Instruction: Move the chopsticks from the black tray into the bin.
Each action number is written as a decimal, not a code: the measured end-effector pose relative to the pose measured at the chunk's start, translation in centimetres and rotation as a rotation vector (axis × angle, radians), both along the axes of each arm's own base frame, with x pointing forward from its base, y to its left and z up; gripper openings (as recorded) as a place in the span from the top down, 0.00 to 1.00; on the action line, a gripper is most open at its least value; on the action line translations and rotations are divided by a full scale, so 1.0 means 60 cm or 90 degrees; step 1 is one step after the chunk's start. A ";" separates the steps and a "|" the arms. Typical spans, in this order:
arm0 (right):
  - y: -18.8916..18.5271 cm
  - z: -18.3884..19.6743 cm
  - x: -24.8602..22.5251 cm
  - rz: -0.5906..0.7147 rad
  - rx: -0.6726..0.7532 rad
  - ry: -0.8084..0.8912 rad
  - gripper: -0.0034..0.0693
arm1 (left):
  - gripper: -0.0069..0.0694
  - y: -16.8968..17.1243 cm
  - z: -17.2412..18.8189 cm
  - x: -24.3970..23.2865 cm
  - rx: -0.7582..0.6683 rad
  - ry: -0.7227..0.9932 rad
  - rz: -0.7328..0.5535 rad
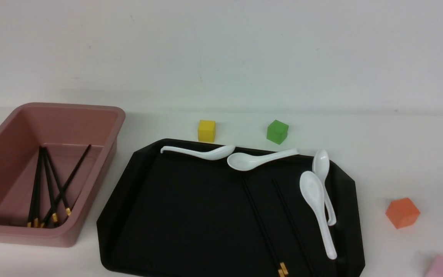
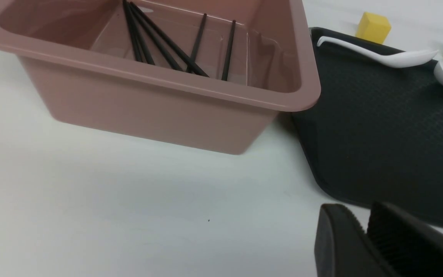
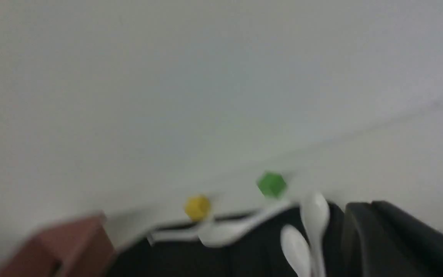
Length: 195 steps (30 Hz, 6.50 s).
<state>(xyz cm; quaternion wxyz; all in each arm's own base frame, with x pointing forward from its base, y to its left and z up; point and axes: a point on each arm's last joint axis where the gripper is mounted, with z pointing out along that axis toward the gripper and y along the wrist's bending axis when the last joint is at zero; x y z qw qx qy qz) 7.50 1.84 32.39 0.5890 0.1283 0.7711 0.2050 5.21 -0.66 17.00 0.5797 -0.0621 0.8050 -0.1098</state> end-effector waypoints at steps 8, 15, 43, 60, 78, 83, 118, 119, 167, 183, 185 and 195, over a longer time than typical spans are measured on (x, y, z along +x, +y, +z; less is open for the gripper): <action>0.038 -0.052 0.130 0.244 -0.048 0.439 0.96 | 0.73 0.000 0.000 0.000 0.000 0.000 0.000; 0.127 -0.117 0.222 0.489 -0.034 0.497 0.87 | 0.72 0.000 0.000 0.000 0.000 0.000 0.000; 0.362 -0.279 0.423 0.345 -0.407 0.675 0.43 | 0.71 0.000 0.000 0.000 0.000 0.000 0.000; 0.369 -0.289 0.421 0.348 -0.377 0.701 0.72 | 0.69 0.000 0.000 0.000 0.000 0.000 0.000; 0.380 -0.101 0.368 0.497 -0.235 0.622 0.77 | 0.67 0.000 0.000 0.000 0.000 0.000 0.000; 0.451 -0.023 0.388 0.628 -0.143 0.466 0.77 | 0.67 0.000 0.000 0.000 0.000 0.000 0.000; 0.603 0.070 0.408 0.644 -0.291 0.175 0.82 | 0.63 0.000 0.000 0.000 0.000 0.000 0.000; 0.576 0.098 0.394 0.628 -0.315 0.181 0.87 | 0.63 0.000 0.000 0.000 0.000 0.000 0.000; 0.029 0.018 -0.057 0.400 -0.169 -0.258 0.94 | 0.60 0.000 0.000 0.000 0.000 0.001 0.000; 0.035 -0.024 -0.050 0.394 -0.182 -0.243 0.92 | 0.60 0.000 0.000 0.000 0.000 0.001 0.000; 0.034 -0.044 -0.047 0.376 -0.196 -0.229 0.91 | 0.60 0.000 0.000 0.000 0.000 0.001 0.000; -0.004 -0.168 -0.034 0.153 -0.356 -0.135 0.89 | 0.60 0.000 0.000 0.000 0.000 0.001 0.000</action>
